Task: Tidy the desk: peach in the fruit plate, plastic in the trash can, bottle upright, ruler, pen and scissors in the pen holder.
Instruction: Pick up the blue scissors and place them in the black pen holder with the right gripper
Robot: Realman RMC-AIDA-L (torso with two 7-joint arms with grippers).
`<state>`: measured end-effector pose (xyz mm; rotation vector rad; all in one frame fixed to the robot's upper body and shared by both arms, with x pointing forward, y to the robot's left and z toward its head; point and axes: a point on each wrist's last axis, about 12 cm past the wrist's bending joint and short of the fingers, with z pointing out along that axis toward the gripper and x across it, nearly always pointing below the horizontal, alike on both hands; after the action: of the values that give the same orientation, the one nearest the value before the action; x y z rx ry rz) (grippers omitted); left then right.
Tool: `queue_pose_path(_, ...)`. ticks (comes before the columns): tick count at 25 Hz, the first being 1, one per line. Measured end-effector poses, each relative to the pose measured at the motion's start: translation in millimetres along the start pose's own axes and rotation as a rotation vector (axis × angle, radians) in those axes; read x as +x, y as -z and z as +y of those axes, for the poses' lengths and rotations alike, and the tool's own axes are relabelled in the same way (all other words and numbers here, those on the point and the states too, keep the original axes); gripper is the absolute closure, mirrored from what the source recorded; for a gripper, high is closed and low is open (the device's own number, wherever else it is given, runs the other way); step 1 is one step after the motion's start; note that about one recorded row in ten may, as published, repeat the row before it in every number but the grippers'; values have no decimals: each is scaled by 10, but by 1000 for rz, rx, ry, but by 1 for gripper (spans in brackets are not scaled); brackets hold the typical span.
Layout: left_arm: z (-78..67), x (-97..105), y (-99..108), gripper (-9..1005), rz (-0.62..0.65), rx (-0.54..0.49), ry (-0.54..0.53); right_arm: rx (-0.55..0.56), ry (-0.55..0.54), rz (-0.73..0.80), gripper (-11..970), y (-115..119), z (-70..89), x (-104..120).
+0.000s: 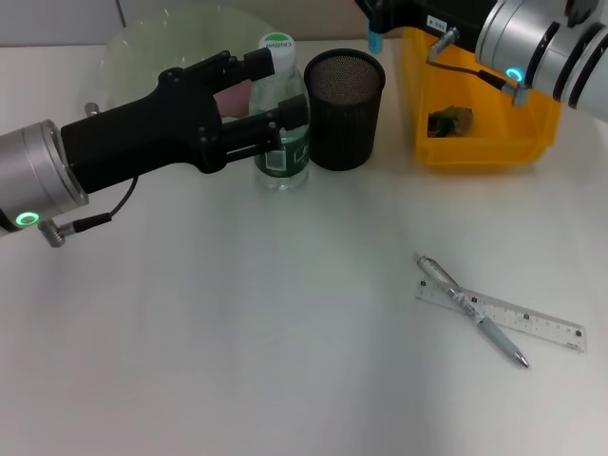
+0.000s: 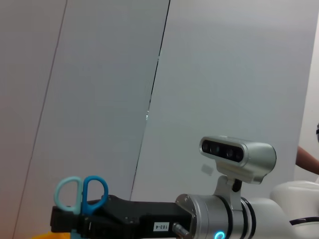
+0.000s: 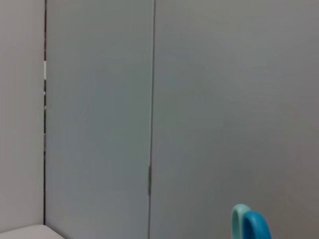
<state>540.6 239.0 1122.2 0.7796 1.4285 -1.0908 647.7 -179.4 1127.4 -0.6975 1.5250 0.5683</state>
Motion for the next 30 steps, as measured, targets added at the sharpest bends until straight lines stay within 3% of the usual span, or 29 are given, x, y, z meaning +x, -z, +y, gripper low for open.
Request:
queue_pose_path(20,25,23,-24,191,12,-8,11,-32,18,41,845,-93,81,46)
queue_pose_path(22,25,25,-26,191,13,-7,10,-32,18,40,715,-93,80,45)
queue_pose_path(30,12,38,-23,191,14,-1,8,-44,4,21,712,-75,92,31)
